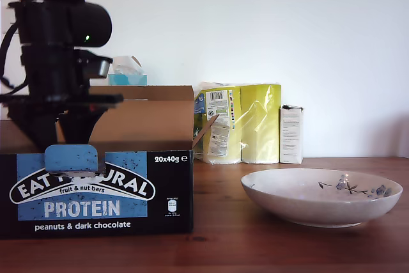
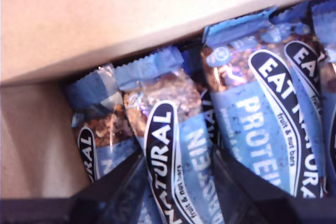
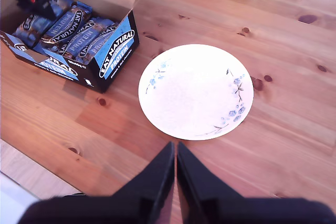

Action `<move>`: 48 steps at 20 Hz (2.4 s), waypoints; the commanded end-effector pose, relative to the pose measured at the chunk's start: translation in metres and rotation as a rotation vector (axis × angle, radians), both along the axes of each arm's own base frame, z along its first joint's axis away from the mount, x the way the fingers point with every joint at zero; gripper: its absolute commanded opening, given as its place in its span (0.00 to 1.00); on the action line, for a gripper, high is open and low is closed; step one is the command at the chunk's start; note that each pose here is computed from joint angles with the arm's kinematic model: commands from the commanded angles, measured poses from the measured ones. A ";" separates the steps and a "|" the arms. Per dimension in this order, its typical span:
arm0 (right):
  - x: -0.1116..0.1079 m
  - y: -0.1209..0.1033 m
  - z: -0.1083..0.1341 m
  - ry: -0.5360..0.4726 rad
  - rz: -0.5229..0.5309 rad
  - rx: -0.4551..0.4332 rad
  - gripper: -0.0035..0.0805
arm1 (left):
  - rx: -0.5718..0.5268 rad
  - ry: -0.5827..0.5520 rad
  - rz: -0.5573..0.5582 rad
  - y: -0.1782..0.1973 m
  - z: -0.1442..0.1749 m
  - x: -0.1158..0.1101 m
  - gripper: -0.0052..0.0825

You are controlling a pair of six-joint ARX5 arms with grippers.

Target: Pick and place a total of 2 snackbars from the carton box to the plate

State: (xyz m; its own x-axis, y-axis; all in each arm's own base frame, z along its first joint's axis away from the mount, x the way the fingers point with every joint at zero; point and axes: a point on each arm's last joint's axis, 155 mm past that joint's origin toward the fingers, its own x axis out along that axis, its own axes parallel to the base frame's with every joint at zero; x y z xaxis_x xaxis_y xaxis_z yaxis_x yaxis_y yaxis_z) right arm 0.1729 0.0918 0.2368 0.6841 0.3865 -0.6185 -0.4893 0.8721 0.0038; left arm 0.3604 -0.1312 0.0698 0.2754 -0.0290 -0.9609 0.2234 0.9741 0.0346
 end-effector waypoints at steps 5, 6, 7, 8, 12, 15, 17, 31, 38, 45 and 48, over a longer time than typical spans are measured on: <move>0.001 0.001 0.006 -0.024 0.018 -0.010 0.03 | -0.028 -0.019 -0.023 -0.005 0.035 -0.001 0.34; 0.001 0.001 0.006 -0.024 0.018 -0.010 0.03 | -0.051 -0.030 -0.031 -0.009 0.042 -0.001 0.34; 0.001 0.001 0.005 -0.024 0.018 -0.010 0.03 | -0.085 -0.043 -0.045 -0.017 0.051 -0.001 0.34; 0.001 0.001 0.006 -0.024 0.018 -0.010 0.03 | -0.132 -0.057 -0.063 -0.027 0.061 -0.001 0.34; 0.001 0.001 0.005 -0.021 0.018 -0.011 0.03 | -0.347 -0.128 -0.191 -0.087 0.104 0.000 0.34; -0.007 -0.002 0.000 0.000 0.019 -0.019 0.03 | -0.434 -0.193 -0.318 -0.138 0.120 -0.007 0.34; -0.015 -0.006 -0.006 0.027 0.018 -0.031 0.03 | -0.478 -0.263 -0.396 -0.171 0.135 -0.012 0.34; -0.035 -0.015 0.001 -0.012 -0.005 0.018 0.03 | -0.614 -0.385 -0.679 -0.338 0.073 -0.037 0.34; -0.036 -0.011 0.002 -0.013 0.010 0.029 0.03 | -0.490 -0.365 -0.672 -0.347 0.010 -0.037 0.34; -0.033 -0.010 0.007 -0.039 0.018 0.033 0.03 | -0.458 -0.399 -0.697 -0.347 0.011 -0.033 0.49; -0.032 -0.010 0.007 -0.041 0.018 0.033 0.03 | -0.459 -0.399 -0.697 -0.347 0.011 -0.034 0.53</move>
State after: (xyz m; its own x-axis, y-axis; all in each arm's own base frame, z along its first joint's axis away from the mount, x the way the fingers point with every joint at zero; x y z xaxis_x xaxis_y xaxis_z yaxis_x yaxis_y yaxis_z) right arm 0.1413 0.0812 0.2376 0.6903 0.4071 -0.5981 -0.4981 0.8670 0.0152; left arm 0.3293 -0.4775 0.0904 0.3683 -0.6718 -0.6427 0.8154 0.5655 -0.1238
